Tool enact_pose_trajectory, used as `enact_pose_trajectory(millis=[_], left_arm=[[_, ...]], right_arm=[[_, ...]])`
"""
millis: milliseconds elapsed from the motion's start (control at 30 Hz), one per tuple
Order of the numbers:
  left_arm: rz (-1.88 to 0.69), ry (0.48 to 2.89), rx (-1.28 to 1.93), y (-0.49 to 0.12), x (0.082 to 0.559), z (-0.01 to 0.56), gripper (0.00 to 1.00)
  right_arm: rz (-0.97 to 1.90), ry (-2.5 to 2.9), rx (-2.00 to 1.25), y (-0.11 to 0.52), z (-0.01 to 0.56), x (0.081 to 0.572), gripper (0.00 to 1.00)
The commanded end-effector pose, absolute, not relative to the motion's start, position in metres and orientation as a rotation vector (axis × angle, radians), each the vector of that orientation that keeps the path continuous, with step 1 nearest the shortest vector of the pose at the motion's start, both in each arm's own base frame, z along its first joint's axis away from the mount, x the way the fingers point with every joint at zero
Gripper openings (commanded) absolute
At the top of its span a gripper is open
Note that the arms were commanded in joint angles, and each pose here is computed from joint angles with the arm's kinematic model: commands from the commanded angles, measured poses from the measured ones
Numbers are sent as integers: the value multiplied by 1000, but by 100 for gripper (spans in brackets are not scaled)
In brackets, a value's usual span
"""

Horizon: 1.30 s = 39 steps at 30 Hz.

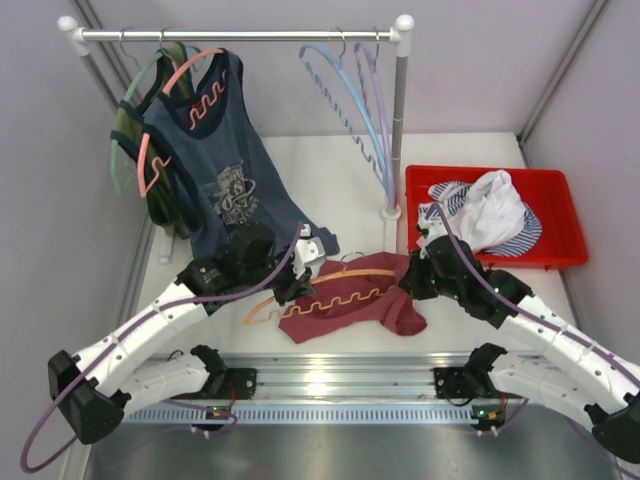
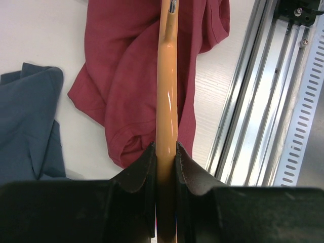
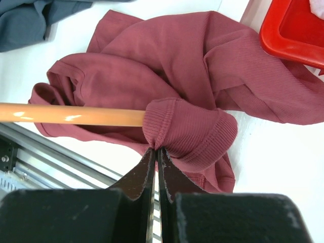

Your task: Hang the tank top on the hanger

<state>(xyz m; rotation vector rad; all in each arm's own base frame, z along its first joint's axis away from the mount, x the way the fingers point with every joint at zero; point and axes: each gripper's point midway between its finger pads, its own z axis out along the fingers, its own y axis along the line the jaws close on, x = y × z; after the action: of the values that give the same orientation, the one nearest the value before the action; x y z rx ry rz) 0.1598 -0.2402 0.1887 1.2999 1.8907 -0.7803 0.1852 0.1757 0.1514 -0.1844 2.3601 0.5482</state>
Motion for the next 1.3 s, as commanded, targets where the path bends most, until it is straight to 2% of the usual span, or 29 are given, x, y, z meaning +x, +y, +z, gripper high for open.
enact_pose_trajectory(millis=[0, 1267], left_arm=[[-797, 1659, 1301, -261, 178, 222, 0], [-1169, 1676, 1287, -328, 196, 184, 0]], right_arm=[[612, 2292, -212, 182, 178, 187, 0], [584, 2231, -179, 175, 188, 194, 0]])
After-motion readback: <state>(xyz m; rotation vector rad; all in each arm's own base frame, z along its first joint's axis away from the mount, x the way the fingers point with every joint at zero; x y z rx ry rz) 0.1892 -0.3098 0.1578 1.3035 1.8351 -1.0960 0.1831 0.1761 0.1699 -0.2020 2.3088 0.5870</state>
